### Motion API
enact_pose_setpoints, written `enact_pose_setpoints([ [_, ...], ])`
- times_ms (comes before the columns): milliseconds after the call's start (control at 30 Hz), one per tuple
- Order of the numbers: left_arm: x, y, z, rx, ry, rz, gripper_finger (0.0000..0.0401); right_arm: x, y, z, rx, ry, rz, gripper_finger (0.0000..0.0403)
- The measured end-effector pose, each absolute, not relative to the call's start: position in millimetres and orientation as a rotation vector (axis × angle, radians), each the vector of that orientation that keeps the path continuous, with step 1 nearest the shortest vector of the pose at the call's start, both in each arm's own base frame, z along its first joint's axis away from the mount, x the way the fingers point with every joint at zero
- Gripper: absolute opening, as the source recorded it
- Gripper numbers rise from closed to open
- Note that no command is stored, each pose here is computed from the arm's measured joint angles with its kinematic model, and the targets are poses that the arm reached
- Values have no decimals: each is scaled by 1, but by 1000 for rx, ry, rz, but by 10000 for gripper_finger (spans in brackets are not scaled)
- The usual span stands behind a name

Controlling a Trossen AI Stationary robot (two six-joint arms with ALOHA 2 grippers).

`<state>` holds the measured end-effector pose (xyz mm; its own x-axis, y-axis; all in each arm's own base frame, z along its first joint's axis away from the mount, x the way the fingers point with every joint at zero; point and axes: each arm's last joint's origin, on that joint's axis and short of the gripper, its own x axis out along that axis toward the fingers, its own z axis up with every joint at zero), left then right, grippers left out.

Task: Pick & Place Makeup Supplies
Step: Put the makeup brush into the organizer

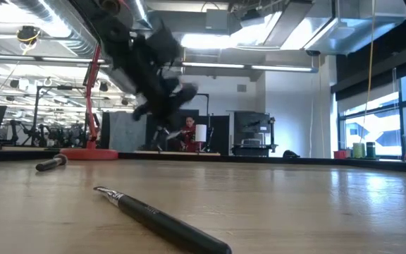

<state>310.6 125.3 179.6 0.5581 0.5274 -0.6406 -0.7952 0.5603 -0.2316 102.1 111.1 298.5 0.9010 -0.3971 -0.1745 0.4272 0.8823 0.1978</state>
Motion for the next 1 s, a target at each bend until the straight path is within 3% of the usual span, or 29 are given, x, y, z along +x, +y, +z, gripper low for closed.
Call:
enact_pose_setpoints([
  [133, 337, 87, 220, -521, 220, 583, 4, 116, 110, 291, 215, 152, -510, 101],
  [267, 352, 45, 247, -440, -16, 362, 3, 130, 108, 280, 223, 146, -581, 144],
  [467, 358, 1, 255, -354, -138, 258, 3, 150, 104, 259, 260, 91, -639, 257],
  [600, 362, -12, 252, -346, -204, 236, 3, 170, 102, 256, 300, 84, -519, 299],
  [733, 367, -16, 246, -361, -259, 216, 3, 186, 98, 256, 287, -23, -303, 298],
  [1000, 376, -19, 235, -349, -342, 134, 3, 200, 76, 245, 237, -39, -251, 246],
])
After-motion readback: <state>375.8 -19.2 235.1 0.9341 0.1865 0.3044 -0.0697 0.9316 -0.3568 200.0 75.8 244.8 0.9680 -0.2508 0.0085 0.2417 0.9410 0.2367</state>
